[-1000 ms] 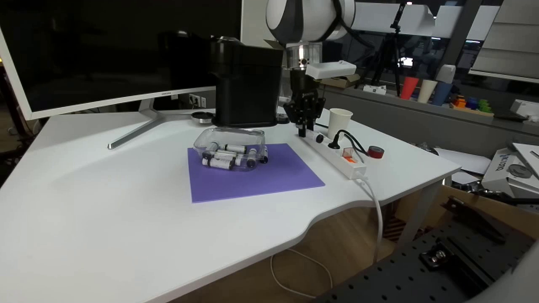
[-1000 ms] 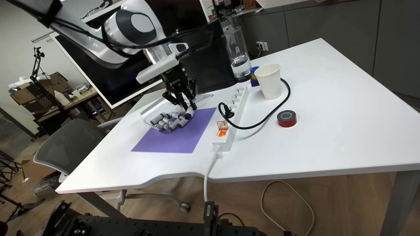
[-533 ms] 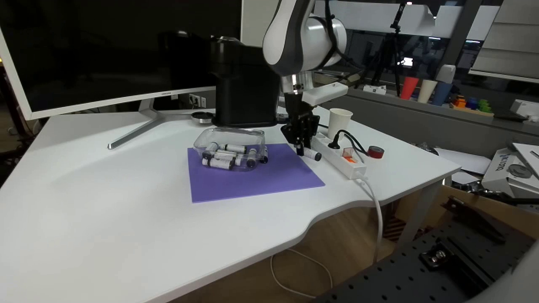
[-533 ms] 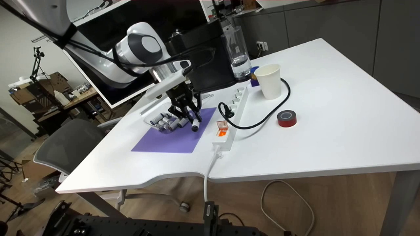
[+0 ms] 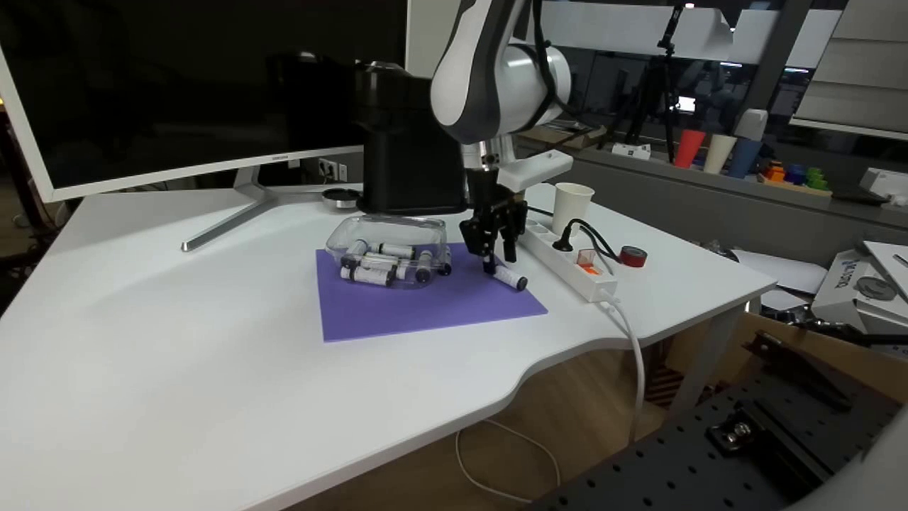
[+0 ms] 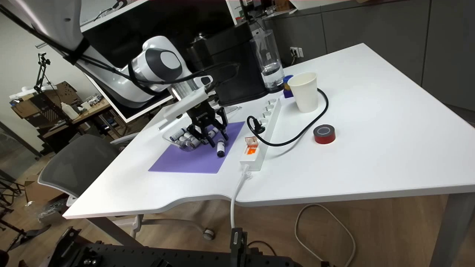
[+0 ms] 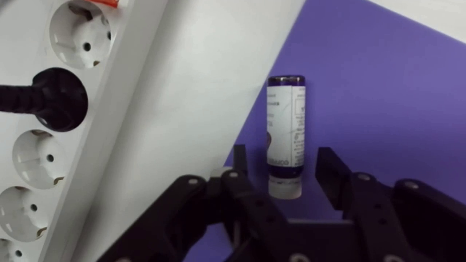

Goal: Put one of the things in the container on the blue cloth

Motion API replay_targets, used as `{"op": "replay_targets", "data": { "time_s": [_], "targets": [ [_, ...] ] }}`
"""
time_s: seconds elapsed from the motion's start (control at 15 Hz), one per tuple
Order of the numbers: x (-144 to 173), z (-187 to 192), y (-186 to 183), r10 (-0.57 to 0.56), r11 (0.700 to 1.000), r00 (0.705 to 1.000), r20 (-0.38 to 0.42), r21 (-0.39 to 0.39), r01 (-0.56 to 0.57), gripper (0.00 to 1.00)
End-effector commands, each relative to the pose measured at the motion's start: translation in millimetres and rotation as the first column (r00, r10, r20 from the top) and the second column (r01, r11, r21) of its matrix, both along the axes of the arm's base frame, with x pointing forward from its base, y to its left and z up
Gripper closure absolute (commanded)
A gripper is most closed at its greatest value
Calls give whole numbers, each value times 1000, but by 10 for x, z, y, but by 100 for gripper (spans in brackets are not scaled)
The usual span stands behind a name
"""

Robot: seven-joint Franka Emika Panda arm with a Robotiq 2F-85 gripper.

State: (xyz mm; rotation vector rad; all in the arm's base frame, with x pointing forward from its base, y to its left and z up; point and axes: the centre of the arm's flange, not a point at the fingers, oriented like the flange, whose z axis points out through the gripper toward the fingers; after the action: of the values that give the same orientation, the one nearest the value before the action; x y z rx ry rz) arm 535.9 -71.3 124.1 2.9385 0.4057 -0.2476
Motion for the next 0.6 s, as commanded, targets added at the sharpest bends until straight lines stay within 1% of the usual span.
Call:
{"op": "replay_targets", "data": {
  "time_s": [0.0, 0.13, 0.2, 0.53],
  "targets": [
    [13, 232, 40, -44, 999, 999, 20, 7, 44, 14],
    [7, 414, 77, -59, 998, 998, 31, 10, 59, 2],
    [1, 526, 103, -50, 999, 998, 35, 11, 50, 0],
    [-3, 1008, 257, -40, 999, 999, 33, 4, 39, 0]
  ]
}}
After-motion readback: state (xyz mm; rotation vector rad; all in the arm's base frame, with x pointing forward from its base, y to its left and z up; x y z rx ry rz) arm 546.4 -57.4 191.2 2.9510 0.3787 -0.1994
